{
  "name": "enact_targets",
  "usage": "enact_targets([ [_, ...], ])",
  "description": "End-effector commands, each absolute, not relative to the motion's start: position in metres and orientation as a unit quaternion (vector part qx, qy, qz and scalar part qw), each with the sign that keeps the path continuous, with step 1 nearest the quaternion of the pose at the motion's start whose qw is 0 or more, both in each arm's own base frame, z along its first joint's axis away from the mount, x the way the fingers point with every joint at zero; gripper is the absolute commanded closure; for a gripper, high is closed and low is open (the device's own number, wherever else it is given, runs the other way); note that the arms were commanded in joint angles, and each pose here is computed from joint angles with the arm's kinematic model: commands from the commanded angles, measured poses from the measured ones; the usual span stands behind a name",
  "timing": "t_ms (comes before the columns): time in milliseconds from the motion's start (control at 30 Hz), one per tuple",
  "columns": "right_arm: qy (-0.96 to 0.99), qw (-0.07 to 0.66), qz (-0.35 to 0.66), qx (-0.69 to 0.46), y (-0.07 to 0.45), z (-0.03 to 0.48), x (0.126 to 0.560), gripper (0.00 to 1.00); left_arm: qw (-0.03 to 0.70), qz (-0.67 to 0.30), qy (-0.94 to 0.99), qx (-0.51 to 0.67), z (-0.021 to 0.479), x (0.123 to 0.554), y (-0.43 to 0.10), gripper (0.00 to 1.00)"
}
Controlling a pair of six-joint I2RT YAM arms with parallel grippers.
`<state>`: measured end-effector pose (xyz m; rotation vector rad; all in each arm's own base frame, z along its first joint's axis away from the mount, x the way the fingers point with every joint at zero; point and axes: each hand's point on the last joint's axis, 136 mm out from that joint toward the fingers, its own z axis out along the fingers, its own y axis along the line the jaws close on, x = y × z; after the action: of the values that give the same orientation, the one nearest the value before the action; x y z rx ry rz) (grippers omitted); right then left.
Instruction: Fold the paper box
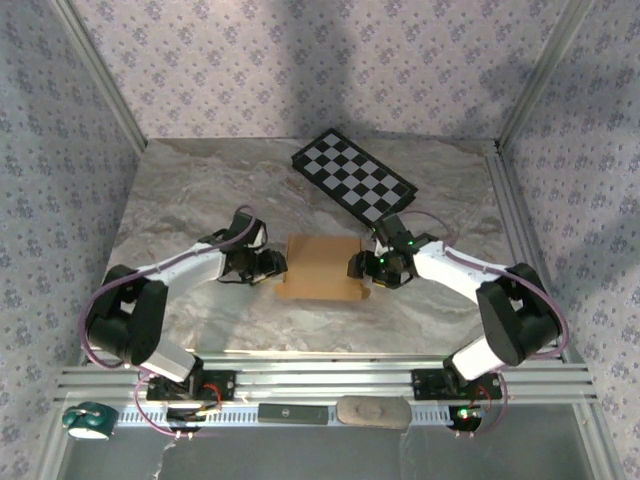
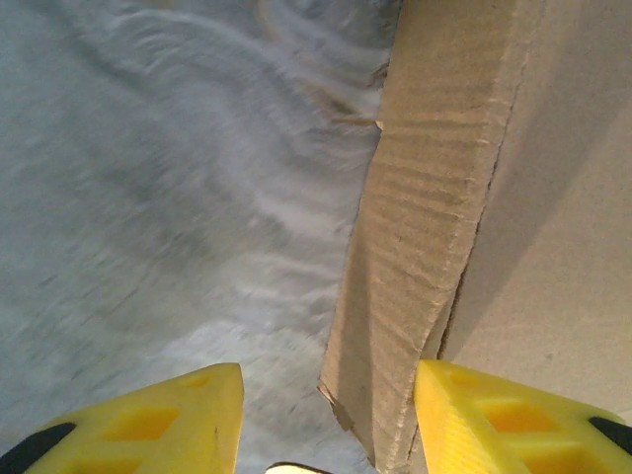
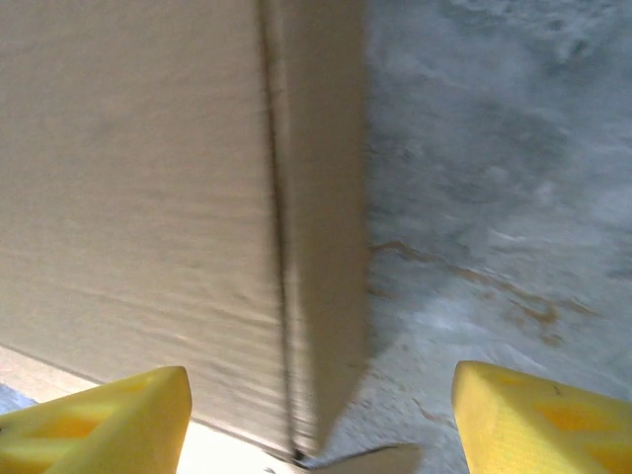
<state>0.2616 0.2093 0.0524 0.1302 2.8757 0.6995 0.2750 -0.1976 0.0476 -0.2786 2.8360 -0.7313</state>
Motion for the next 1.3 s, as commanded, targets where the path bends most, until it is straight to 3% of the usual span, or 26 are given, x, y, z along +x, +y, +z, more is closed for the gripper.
enact_targets([
  [0,0.959,0.085,0.267,0.030,0.226,0.058,0.266,0.28,0.099,-0.272,0.953,-0.086,0.047,0.282,-0.211,0.51],
  [400,0.954,0.099,0.278,0.059,0.195,0.068,0.292,0.28,0.043,-0.302,0.947,-0.102,0.037,0.238,-0.240,0.54],
  [533,0.958,0.117,0.250,0.084,0.167,0.071,0.296,0.29,0.082,-0.284,0.950,-0.105,0.062,0.233,-0.223,0.54],
  [733,0.935,0.183,0.259,0.160,0.136,0.094,0.277,0.28,0.184,-0.209,0.959,-0.049,0.119,0.256,-0.195,0.48],
  [900,0.903,0.229,0.304,0.197,0.124,0.104,0.260,0.34,0.175,-0.152,0.973,0.008,0.106,0.280,-0.199,0.48],
  [1267,0.905,0.173,0.335,0.197,0.147,0.082,0.256,0.27,0.160,-0.168,0.972,0.027,0.075,0.310,-0.234,0.42],
])
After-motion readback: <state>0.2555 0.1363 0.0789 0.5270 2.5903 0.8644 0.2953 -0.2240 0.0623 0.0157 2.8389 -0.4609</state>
